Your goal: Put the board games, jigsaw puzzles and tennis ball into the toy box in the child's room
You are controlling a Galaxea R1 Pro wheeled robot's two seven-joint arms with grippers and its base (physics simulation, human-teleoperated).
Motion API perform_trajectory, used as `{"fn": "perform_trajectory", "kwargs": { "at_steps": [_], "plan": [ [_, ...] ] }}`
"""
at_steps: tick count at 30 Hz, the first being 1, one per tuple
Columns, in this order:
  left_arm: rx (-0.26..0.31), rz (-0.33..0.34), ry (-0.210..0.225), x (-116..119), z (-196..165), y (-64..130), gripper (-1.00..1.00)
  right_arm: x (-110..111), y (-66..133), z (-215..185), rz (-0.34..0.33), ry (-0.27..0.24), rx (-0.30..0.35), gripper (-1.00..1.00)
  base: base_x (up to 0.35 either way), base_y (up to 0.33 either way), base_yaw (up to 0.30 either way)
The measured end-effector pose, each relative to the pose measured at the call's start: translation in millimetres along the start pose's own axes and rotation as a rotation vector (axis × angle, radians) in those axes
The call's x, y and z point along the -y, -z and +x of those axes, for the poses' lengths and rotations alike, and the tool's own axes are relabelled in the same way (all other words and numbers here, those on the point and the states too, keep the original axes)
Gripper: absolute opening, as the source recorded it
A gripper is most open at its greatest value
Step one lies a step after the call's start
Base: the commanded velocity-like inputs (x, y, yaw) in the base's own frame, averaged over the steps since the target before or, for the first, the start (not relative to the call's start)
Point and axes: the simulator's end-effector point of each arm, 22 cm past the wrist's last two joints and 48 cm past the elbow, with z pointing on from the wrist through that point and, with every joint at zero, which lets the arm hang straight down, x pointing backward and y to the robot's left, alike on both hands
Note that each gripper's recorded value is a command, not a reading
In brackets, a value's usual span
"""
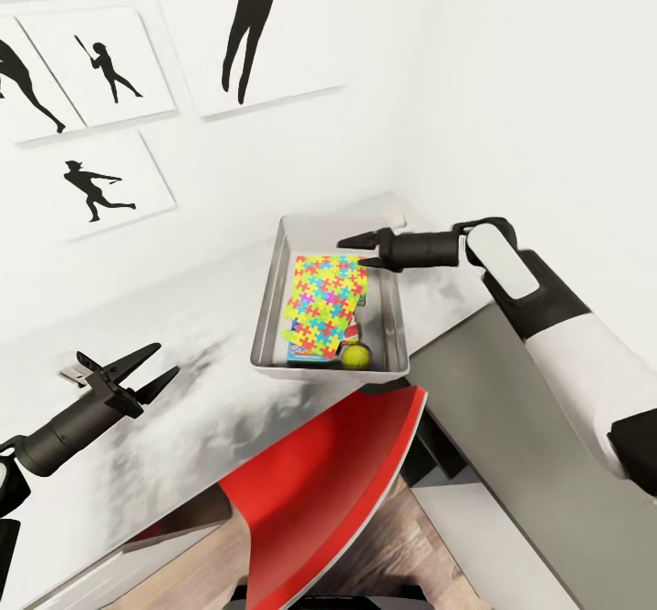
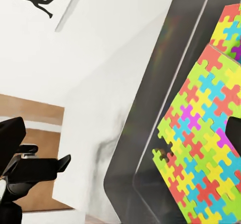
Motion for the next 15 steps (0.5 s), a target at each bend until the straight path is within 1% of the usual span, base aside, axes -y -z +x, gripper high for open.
{"fn": "perform_trajectory", "kwargs": {
  "at_steps": [8, 11, 15],
  "plan": [
    [0.003, 0.004, 0.002, 1, 1, -1.1, 1.0, -9, 13.7, 3, -0.019, 0.032, 0.042, 1.0, -0.006, 0.0, 0.0],
    [0.004, 0.007, 0.004, 1, 1, -1.8, 1.0, -9, 19.8, 4, -0.014, 0.043, 0.061, 1.0, -0.098, 0.0, 0.0],
    [0.003, 0.012, 0.006, 2, 2, -2.4, 1.0, -6, 30.6, 8, 0.014, 0.066, 0.083, 1.0, -0.184, 0.0, 0.0]
  ]
}}
